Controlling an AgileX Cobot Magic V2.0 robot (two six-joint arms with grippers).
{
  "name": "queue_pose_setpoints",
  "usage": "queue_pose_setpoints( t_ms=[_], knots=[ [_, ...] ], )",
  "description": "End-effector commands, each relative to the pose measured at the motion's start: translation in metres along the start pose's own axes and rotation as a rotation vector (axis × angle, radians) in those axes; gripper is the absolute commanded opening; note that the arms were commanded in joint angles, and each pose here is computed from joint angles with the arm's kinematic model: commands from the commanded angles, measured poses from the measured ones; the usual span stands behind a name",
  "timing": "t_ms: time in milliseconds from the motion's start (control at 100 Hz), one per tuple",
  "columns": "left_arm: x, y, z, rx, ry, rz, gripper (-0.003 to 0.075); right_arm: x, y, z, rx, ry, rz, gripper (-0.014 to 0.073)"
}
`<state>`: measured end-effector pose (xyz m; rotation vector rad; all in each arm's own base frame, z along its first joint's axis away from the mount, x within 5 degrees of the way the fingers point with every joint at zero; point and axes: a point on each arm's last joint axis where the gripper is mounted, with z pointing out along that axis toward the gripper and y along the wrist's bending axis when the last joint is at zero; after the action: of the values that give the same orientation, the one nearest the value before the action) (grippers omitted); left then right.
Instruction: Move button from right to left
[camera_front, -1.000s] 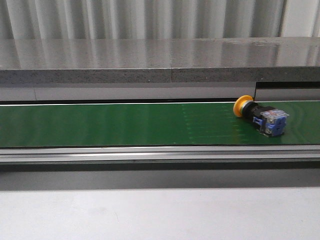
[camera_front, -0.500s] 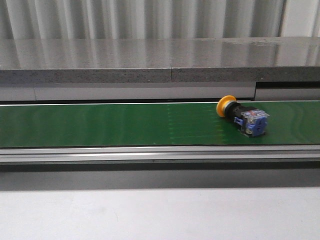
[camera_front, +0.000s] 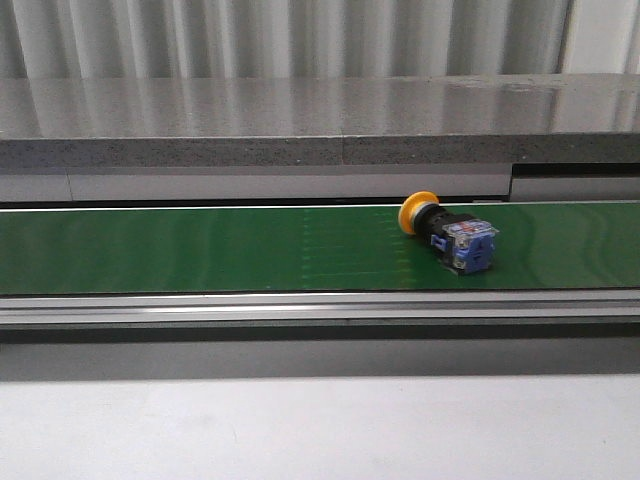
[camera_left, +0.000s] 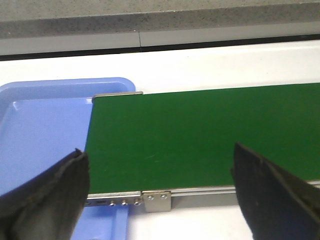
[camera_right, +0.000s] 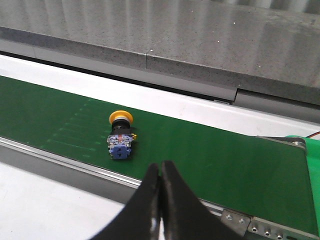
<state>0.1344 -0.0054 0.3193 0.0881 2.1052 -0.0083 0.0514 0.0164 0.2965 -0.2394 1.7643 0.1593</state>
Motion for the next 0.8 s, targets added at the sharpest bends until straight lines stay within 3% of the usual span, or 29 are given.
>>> queue_pose_setpoints(
  t_ms=[0,240,390,470,790],
  knots=[
    [-0.027,-0.002,0.001,0.028,-0.065,-0.035,0.0607,-0.014,-0.001,-0.002,0.012,-0.095,-0.004,-0.0066],
    [-0.064,-0.027,0.041,0.160,0.106,0.028,0.0607,-0.014,-0.001,-0.002,0.012,-0.095,-0.004,-0.0066],
    [-0.081,-0.063,0.064,0.274,0.168,0.032,0.0607,-0.014,-0.001,-0.002,0.012,-0.095,-0.004,-0.0066],
    [-0.085,-0.080,0.078,0.284,0.236,-0.016,0.0607,-0.014,-0.001,-0.002,0.012,-0.095,-0.004,-0.0066],
    [-0.094,-0.161,0.124,0.396,0.435,0.021,0.0607,-0.014,-0.001,-0.002,0.012,-0.095,-0.004,-0.0066]
  ],
)
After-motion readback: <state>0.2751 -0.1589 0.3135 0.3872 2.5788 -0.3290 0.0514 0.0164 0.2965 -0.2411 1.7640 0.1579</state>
